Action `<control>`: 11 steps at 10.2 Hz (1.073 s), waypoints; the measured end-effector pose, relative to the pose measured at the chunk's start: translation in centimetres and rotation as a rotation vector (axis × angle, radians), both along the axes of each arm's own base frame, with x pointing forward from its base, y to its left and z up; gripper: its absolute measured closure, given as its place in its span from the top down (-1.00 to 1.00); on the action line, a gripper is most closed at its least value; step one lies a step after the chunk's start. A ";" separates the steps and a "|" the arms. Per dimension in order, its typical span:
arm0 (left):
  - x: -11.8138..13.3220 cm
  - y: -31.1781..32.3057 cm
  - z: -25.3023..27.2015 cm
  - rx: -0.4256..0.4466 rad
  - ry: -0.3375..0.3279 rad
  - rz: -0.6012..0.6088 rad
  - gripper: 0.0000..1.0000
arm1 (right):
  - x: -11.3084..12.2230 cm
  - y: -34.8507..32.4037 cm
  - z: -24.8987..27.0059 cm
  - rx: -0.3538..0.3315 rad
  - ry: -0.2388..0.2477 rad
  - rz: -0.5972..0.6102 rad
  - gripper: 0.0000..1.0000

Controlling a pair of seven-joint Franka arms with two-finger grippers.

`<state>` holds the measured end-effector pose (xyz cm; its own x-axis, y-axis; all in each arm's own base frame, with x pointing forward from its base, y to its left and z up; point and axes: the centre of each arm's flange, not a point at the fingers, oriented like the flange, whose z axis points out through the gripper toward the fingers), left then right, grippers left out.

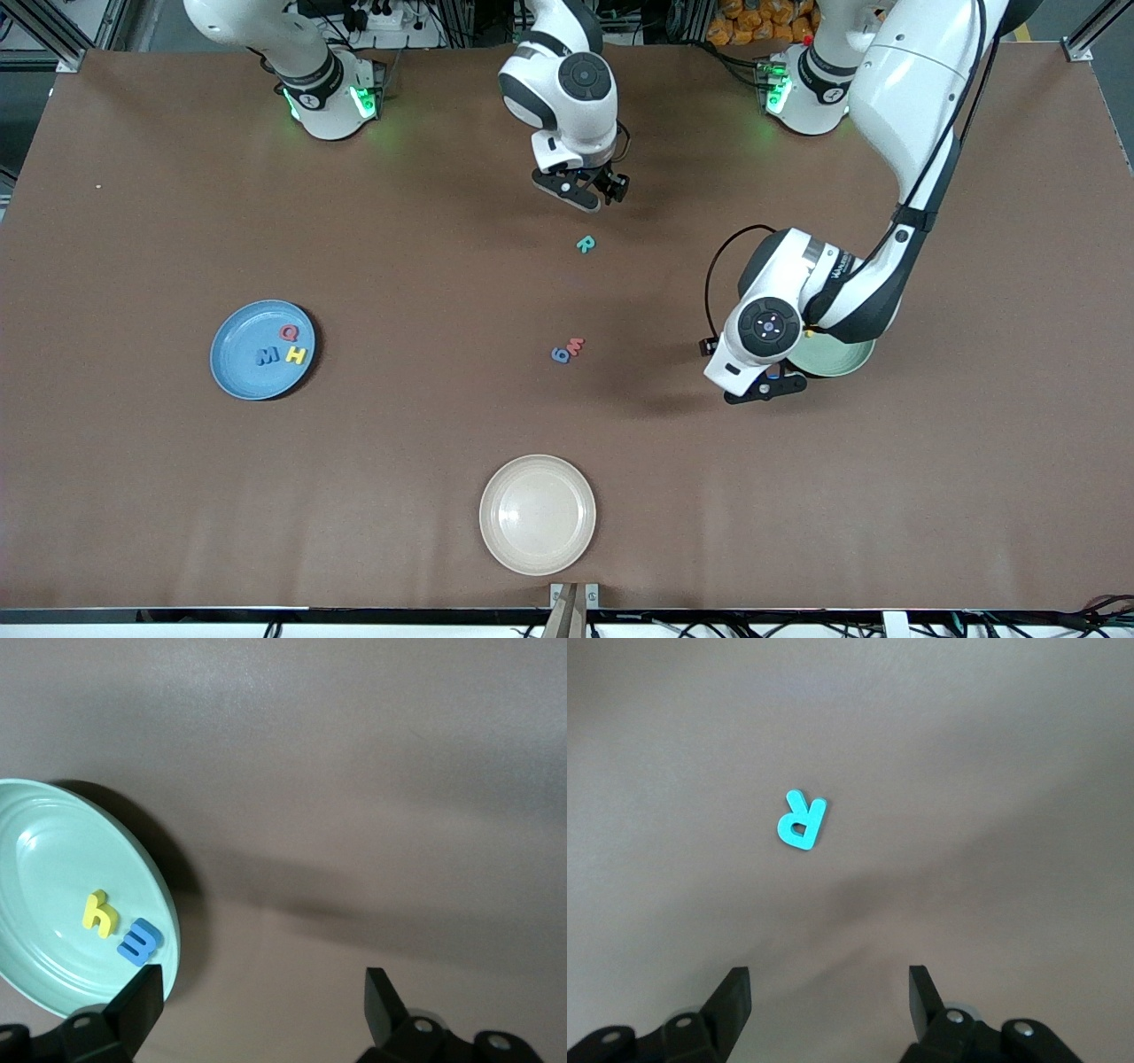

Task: Sort uppercase to blue plate, lowercase to green plate
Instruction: 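Lower the right gripper and grasp the teal R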

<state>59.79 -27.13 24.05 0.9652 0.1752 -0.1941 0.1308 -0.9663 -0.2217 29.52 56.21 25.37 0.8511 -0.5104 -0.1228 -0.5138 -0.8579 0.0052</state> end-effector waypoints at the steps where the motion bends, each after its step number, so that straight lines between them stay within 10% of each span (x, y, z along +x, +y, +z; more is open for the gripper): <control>1: -0.1 -0.1 0.0 0.000 0.000 -0.002 1.00 | 0.1 0.1 -1.3 0.002 -0.004 -0.006 0.61; 11: -0.1 -0.2 -0.2 0.005 -0.001 0.016 1.00 | -0.8 1.2 -6.3 -0.047 -0.028 0.033 0.47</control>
<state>59.65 -27.35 23.83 0.9625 0.1914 -0.1924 0.1462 -0.9629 -0.2267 28.74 57.39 19.08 0.8703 -0.4867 -0.0755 -0.4858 -0.8735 0.0315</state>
